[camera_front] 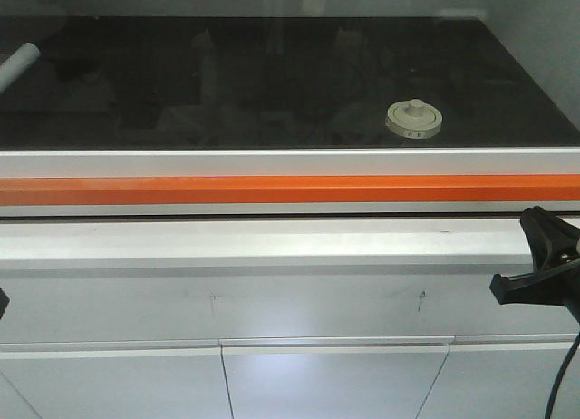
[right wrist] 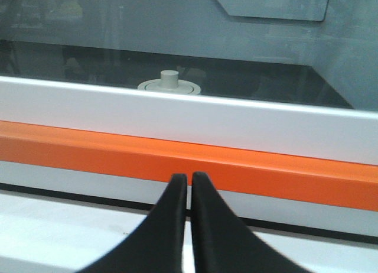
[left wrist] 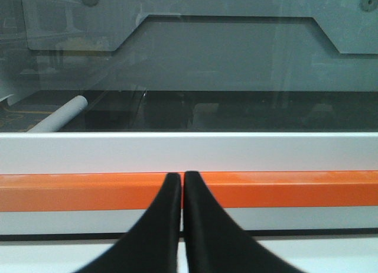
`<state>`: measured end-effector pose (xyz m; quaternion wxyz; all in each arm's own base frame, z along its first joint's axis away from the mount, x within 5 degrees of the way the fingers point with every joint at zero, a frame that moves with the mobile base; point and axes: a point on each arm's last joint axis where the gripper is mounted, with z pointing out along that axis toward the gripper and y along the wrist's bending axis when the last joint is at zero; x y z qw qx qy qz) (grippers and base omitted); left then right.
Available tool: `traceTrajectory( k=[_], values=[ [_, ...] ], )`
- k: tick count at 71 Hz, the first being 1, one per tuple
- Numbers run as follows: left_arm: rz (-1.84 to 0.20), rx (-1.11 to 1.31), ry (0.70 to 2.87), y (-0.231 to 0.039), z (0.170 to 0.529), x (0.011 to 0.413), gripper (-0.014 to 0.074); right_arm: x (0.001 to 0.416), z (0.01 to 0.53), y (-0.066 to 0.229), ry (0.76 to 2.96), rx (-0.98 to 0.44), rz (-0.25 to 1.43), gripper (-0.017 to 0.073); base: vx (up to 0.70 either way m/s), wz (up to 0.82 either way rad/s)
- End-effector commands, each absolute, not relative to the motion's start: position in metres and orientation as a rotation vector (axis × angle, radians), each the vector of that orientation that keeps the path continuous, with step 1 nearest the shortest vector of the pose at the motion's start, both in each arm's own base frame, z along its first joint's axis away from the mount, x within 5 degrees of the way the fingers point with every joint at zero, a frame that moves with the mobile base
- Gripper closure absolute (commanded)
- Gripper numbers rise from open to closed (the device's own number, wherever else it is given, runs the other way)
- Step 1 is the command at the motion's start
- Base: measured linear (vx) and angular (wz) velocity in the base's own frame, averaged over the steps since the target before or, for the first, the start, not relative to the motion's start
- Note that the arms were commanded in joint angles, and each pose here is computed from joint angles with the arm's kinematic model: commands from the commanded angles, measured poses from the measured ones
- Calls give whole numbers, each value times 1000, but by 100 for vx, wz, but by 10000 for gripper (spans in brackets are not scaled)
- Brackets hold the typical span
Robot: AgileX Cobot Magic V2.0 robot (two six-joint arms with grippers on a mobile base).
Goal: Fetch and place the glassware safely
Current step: 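Move the right gripper to the orange sash handle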
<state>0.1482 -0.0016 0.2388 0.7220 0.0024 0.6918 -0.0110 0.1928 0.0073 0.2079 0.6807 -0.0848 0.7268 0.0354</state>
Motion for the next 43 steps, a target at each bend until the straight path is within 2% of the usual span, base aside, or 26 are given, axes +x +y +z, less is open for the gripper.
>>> traceTrajectory(
  k=[1,43],
  values=[
    [-39,-3,1414,-2,255,150,601,204,215,8,1510,-183,101,560,0,0],
    [-39,-3,1414,-2,255,150,601,233,177,2,1568,-185,37,560,0,0]
  ],
)
